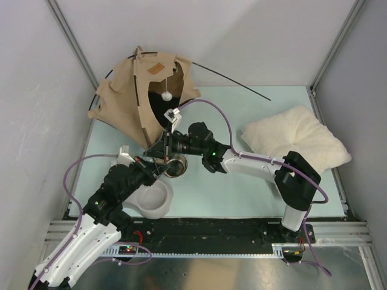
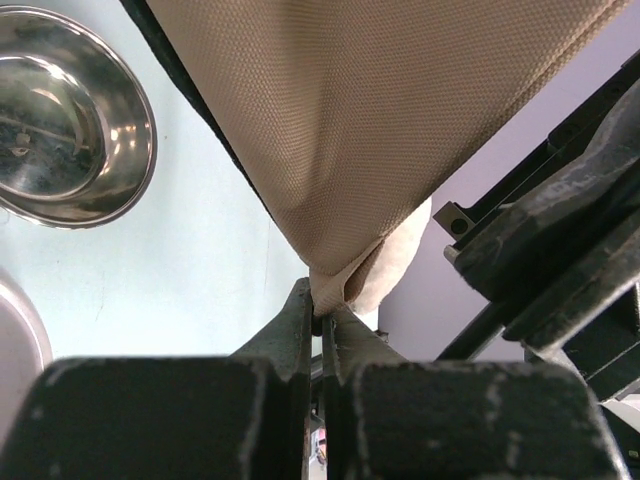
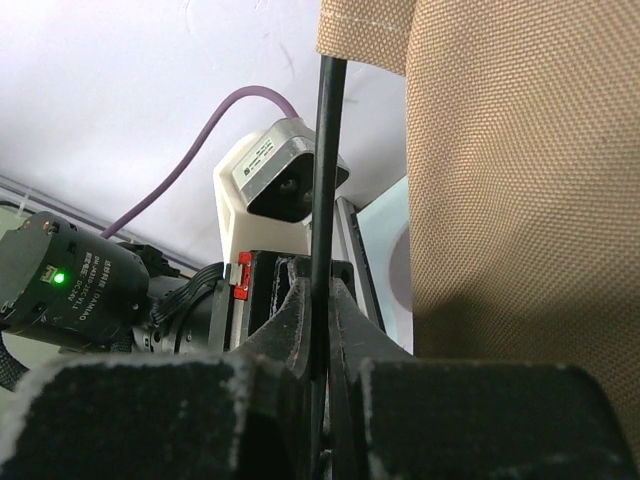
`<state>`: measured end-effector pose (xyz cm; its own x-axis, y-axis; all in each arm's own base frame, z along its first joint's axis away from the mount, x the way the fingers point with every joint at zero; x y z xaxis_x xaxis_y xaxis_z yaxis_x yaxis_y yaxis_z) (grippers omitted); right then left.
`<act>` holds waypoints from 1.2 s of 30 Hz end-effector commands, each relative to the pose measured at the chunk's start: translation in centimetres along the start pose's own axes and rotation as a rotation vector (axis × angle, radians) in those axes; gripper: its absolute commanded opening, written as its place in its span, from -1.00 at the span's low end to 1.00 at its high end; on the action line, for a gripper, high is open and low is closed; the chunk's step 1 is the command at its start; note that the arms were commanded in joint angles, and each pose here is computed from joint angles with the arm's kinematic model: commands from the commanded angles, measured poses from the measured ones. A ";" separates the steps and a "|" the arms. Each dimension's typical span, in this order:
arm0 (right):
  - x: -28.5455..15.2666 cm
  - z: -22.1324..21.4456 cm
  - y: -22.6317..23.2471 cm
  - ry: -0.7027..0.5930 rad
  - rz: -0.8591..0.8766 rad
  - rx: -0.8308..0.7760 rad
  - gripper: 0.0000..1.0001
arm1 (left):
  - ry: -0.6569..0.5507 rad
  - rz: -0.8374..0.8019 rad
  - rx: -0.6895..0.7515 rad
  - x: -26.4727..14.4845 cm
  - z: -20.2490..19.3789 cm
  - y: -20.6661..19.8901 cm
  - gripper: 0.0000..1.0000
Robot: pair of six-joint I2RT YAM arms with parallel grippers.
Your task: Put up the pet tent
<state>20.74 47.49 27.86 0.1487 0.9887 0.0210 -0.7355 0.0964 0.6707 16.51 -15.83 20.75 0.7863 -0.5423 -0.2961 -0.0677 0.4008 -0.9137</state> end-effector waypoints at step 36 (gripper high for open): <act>-4.5 -4.0 0.3 0.105 -0.202 -0.041 0.30 | 0.125 0.098 0.086 0.5 -2.1 3.9 -0.99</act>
<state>18.13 44.39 24.31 0.2334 0.9533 -0.1919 -0.7226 0.3021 0.6218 15.74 -15.96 17.18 0.7208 -0.5642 -0.4027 -0.0836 0.5059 -0.8585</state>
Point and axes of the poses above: each gripper's point midway between its finger pads, its own x axis out along the fingers, its own y axis along the line the jaws close on, z = x × y, the point moved 3 cm from there along -x, back along the fingers, and after that the axes turned 2 degrees about -x, right-handed, at the moved point
